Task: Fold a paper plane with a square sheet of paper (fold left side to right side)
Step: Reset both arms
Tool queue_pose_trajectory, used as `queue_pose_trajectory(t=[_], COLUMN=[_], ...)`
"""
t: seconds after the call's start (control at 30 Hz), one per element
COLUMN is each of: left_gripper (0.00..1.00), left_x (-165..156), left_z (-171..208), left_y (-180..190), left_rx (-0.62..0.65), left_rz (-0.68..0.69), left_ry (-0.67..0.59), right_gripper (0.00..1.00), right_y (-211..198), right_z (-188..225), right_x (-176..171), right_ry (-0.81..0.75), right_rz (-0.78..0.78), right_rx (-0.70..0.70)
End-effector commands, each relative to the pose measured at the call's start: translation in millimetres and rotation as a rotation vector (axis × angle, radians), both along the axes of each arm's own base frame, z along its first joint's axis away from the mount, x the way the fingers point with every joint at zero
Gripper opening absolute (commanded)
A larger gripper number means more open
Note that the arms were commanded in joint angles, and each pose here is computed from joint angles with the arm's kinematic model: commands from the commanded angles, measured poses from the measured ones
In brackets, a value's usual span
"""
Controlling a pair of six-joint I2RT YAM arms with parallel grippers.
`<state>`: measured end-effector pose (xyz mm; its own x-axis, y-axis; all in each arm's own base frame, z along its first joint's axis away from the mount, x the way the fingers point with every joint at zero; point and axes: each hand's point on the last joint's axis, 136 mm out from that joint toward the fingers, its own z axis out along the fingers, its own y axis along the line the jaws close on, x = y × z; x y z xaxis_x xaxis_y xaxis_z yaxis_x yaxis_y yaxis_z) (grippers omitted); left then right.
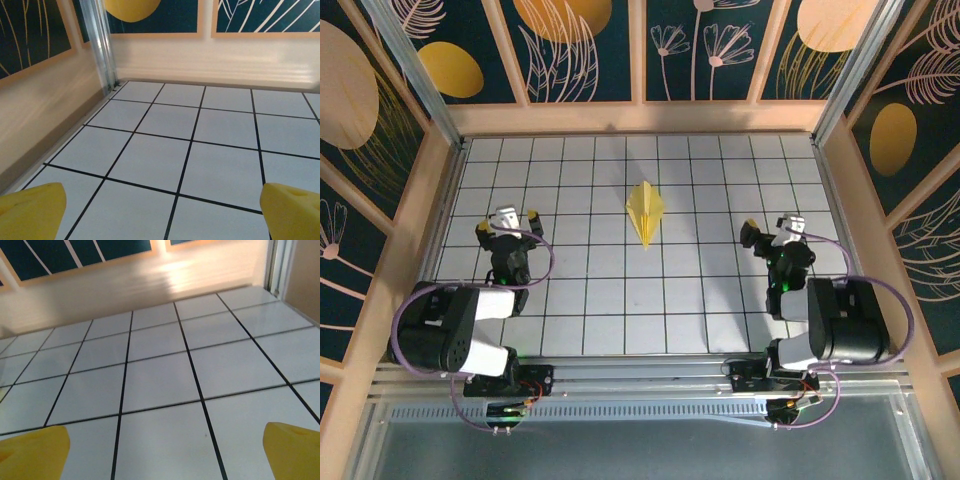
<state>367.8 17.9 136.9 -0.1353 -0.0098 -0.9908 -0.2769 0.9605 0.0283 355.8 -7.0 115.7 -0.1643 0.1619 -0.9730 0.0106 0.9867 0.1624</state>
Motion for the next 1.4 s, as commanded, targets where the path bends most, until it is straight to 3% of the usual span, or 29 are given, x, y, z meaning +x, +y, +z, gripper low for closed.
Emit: queue_pose_trajectory(t=[0.0,0.23,0.47,1.37], left_gripper=[0.99,0.99,0.99,0.99], left_x=[0.5,-6.8,8.0,7.0], left_z=[13.1,8.8,-1.5,-0.3], left_y=[-0.2,-0.9,9.1,9.2], left_rx=[-0.018,-0.028,-0.088,-0.084], left_rz=[-0.046,-0.089,-0.09,-0.09], left_ry=[-0.077,-0.128,-0.058,-0.064], right_gripper=[0.99,0.99,0.99,0.99], right_y=[3.5,-8.9,-8.3,-1.5], right_z=[21.9,14.4,13.7,13.4], right_x=[1.7,17.0,17.5,17.3], right_ry=[-0.142,-0.083,-0.08,-0.08], right_rz=[0.032,-0.033,-0.039,-0.043], right_rx=[-0.045,-0.021,-0.028,-0.067])
